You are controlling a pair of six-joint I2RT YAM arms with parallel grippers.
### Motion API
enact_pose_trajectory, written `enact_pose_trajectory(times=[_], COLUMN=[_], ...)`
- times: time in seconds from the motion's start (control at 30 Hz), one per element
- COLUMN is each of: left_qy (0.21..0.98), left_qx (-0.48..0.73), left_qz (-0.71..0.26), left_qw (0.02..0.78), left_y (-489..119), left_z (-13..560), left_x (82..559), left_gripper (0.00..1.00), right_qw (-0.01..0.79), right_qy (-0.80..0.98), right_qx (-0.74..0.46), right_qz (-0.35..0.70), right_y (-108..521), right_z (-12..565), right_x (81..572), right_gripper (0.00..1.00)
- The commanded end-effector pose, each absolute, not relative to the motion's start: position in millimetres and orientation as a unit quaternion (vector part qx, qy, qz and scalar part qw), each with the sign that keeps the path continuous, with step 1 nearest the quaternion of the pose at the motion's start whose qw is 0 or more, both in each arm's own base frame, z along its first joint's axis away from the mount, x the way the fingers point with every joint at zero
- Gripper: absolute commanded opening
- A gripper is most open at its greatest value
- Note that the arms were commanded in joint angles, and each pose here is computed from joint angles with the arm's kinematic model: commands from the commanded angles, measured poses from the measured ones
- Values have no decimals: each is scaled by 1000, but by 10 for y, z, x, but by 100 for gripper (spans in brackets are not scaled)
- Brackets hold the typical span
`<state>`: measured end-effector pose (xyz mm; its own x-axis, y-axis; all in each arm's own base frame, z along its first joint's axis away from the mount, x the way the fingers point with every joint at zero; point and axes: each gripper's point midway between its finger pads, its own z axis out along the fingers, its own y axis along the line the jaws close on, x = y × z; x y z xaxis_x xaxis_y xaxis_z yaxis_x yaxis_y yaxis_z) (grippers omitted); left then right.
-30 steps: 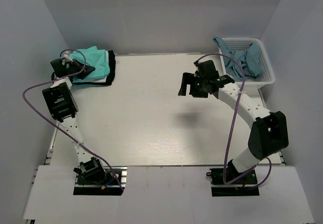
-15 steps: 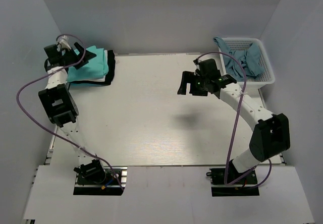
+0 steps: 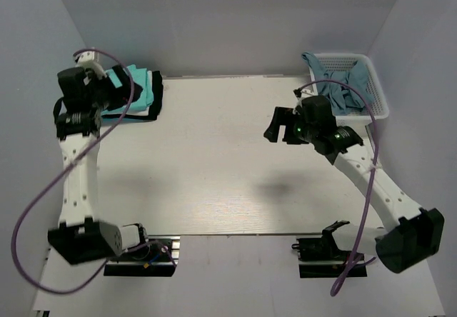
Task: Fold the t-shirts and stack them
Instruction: Put the neatly folded tshirt into the corner of the board with the left arm
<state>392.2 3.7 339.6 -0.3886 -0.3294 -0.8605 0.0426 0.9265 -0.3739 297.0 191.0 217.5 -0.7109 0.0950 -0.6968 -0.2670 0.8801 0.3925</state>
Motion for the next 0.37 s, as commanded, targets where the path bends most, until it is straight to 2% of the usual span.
enact_pose_trajectory(times=[0.0, 0.2, 0.33], left_qy=[836, 828, 824], left_qx=[-163, -158, -161], left_qz=[-71, -63, -46], left_qw=[519, 534, 541], left_y=[365, 263, 284], left_z=[3245, 3326, 3377], left_x=[3351, 2763, 2562], left_gripper=[100, 100, 100], right_qw=[392, 422, 448], right_qy=[898, 878, 860], right_qx=[-14, -6, -13], right_qz=[200, 225, 244], right_y=[1666, 1566, 1528], right_z=[2175, 2282, 2358], right_x=[2868, 2612, 2474], right_gripper=[90, 90, 90])
